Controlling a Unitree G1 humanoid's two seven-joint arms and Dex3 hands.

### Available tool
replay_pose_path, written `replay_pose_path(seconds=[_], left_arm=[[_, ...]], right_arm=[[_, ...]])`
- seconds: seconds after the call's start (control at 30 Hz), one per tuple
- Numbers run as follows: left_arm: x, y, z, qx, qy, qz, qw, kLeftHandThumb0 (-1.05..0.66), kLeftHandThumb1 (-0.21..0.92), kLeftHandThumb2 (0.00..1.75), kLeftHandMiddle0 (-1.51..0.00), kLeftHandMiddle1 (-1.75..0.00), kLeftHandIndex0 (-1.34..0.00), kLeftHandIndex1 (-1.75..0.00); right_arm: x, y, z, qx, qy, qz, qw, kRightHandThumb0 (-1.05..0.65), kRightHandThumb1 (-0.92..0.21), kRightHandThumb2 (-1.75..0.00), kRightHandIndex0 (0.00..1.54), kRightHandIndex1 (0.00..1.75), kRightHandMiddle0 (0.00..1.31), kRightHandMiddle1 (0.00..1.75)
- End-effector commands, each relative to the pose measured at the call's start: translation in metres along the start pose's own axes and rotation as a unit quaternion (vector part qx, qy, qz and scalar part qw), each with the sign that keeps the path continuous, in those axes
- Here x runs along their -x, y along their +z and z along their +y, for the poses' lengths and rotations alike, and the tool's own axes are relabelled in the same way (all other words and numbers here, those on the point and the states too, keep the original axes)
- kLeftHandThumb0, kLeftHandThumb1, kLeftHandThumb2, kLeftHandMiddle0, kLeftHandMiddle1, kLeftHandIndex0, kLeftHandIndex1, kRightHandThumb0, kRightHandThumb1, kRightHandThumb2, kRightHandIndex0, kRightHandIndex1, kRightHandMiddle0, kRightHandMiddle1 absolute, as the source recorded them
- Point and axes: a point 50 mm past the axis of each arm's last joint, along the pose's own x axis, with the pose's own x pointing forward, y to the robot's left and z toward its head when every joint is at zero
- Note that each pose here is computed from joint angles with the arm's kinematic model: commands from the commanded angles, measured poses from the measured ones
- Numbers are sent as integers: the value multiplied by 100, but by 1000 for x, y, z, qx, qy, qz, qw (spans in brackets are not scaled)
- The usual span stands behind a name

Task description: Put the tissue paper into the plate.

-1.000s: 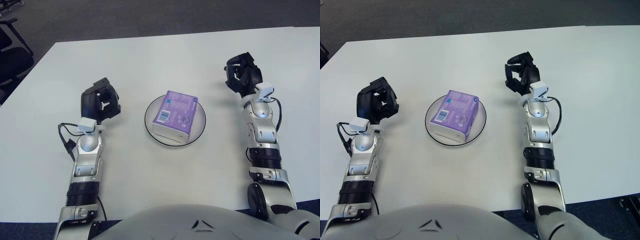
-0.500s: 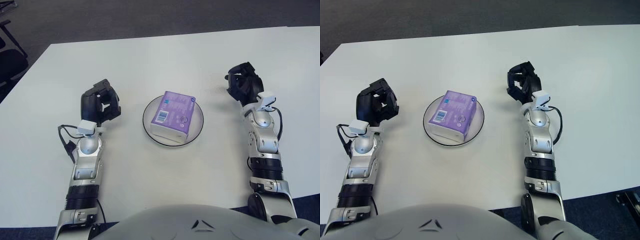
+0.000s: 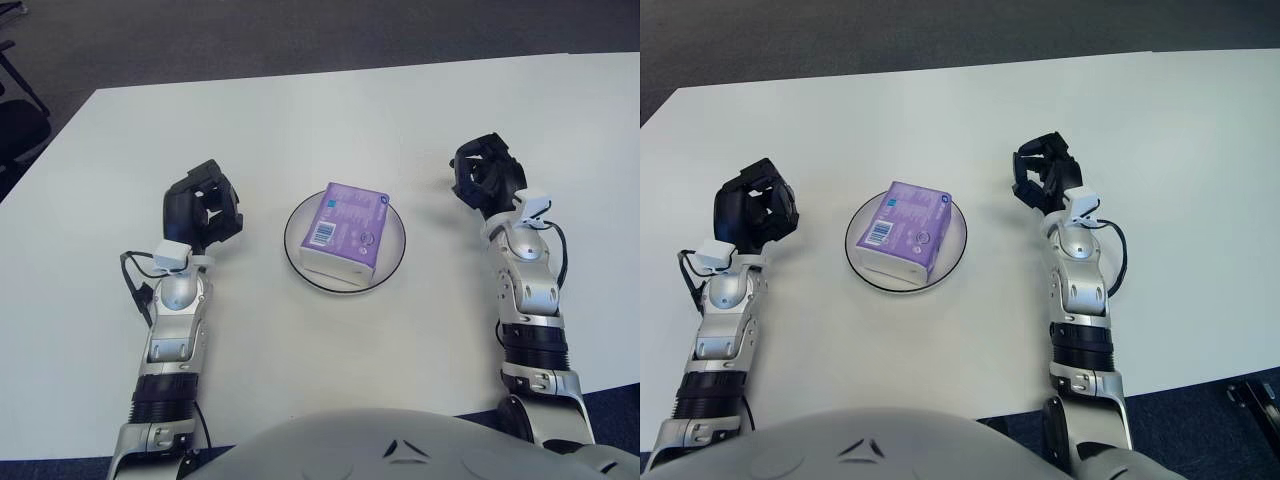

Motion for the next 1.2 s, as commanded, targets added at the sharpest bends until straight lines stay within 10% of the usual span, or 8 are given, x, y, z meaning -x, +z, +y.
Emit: replay_pose_path(seconds=[0.0, 1.17], left_arm=[[50, -44, -7, 29, 14, 137, 990, -43, 69, 99, -139, -175, -115, -175], [53, -69, -2, 112, 61, 209, 969, -41, 71, 96, -136, -175, -102, -175]], right_arm=[[21, -33, -2, -23, -18, 72, 997, -1, -56, -93, 47, 147, 37, 175], [32, -88, -1, -31, 55, 107, 992, -1, -17, -147, 75, 167, 49, 175]])
